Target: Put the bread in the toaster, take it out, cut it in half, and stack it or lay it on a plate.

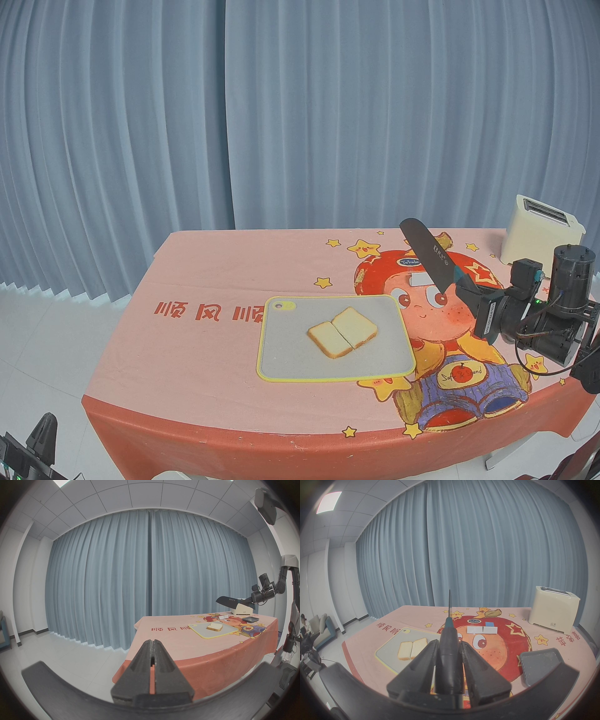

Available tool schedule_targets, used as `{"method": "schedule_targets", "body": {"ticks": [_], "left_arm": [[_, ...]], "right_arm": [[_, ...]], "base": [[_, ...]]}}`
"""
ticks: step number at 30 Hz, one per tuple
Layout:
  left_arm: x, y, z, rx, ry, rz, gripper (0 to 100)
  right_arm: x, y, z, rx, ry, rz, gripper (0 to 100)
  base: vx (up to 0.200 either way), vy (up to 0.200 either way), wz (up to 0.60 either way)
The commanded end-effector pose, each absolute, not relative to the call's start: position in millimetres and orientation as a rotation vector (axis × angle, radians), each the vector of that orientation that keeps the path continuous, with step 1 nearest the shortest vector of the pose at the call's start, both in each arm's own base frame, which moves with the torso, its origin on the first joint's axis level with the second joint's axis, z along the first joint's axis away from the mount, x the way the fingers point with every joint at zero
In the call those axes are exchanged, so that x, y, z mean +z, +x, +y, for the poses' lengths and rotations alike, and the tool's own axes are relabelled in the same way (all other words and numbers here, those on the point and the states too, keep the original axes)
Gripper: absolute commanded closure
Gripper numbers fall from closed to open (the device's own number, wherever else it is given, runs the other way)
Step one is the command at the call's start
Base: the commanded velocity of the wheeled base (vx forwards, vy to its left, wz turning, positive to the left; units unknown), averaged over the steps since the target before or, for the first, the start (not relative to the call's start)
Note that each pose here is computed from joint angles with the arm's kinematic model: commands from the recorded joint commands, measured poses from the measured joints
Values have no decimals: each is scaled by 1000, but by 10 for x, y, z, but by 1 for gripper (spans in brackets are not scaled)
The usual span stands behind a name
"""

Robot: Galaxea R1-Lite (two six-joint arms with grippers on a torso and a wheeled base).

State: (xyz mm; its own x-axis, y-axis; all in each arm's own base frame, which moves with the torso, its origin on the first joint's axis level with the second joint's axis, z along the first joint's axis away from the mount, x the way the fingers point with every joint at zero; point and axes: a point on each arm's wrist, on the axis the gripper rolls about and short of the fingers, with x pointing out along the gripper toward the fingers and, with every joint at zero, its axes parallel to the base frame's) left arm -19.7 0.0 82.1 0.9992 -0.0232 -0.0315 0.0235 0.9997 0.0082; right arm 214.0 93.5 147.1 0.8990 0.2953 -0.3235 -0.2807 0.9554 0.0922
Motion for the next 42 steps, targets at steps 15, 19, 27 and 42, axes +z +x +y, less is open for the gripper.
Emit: {"method": "schedule_targets", "body": {"ticks": [15, 19, 27, 42], "left_arm": [[773, -185, 0, -23, 8, 51, 100], [773, -186, 0, -23, 9, 49, 100], [773, -186, 0, -23, 9, 49, 100], [773, -186, 0, -23, 9, 49, 100]], "right_arm": [[1478, 2145, 935, 297, 45, 339, 100], [1474, 2143, 934, 298, 40, 340, 100], [1455, 2143, 938, 299, 38, 349, 100], [1471, 2146, 931, 296, 40, 341, 100]], "base": [[0, 0, 0], [0, 0, 0], [0, 0, 0], [0, 0, 0]]}}
